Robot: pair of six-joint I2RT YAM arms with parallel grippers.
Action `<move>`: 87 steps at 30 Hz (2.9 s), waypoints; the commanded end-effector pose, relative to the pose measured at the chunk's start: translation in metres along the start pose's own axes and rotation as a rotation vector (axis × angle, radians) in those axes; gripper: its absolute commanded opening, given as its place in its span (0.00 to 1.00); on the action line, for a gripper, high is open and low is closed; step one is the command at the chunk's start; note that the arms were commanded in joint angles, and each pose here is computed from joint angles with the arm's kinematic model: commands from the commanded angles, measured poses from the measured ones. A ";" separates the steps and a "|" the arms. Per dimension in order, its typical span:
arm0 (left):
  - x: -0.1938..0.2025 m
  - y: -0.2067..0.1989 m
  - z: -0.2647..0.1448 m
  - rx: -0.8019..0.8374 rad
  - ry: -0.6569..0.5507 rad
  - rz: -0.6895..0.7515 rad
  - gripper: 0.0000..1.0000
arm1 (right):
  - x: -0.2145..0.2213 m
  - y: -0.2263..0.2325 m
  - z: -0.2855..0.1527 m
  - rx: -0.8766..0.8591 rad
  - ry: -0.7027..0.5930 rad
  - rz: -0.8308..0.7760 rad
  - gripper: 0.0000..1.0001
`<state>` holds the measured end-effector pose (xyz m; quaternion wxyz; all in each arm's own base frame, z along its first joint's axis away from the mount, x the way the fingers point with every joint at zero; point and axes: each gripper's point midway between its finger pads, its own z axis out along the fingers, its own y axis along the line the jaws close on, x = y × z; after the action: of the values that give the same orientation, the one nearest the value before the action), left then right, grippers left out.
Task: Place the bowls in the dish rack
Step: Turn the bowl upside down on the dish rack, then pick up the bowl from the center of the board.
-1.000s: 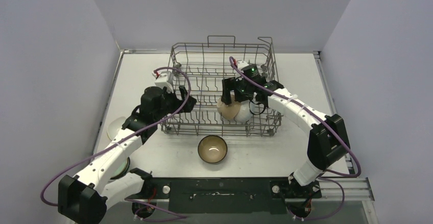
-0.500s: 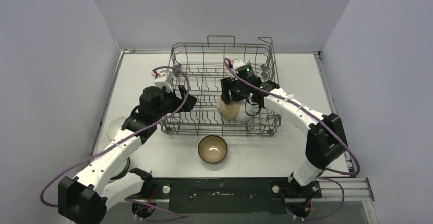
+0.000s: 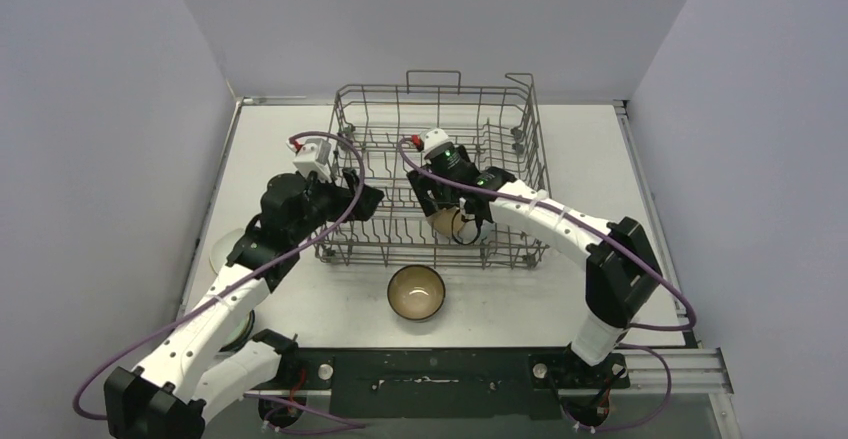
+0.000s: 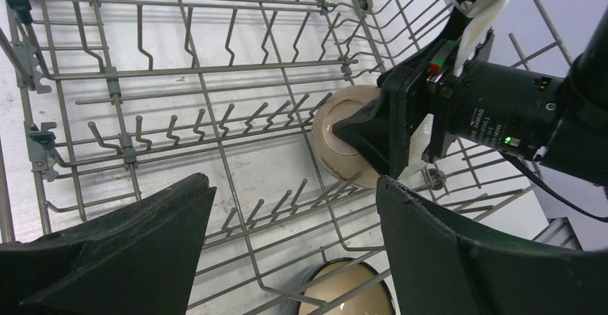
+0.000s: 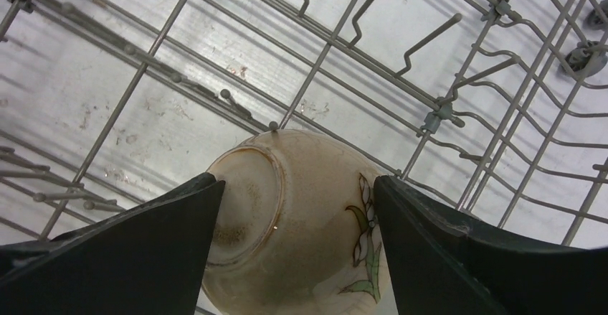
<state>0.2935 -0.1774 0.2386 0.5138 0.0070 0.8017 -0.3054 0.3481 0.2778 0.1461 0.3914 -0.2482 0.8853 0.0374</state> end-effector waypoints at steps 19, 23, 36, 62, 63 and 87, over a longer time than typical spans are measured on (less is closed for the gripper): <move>0.067 -0.106 -0.067 0.385 0.175 0.156 0.84 | -0.059 -0.007 -0.073 -0.542 -0.247 0.279 0.90; 0.102 -0.108 -0.077 0.351 0.254 0.081 0.84 | -0.059 -0.018 -0.074 -0.525 -0.256 0.299 0.90; 0.201 -0.022 -0.072 -0.181 0.297 -0.426 0.83 | -0.060 -0.038 -0.079 -0.491 -0.286 0.332 0.90; 0.231 -0.030 -0.035 -0.156 0.290 -0.431 0.09 | -0.057 -0.038 -0.085 -0.491 -0.288 0.339 0.90; 0.232 -0.030 -0.036 -0.156 0.298 -0.424 0.04 | -0.058 -0.038 -0.085 -0.491 -0.288 0.338 0.90; 0.092 -0.115 -0.066 0.197 0.078 0.022 0.00 | -0.071 -0.039 -0.109 -0.523 -0.347 0.341 0.90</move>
<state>0.1436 -0.2399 0.1336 0.3958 0.0604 0.8679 -0.2939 0.3375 0.2447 0.2389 0.4053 -0.1713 0.8283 0.3469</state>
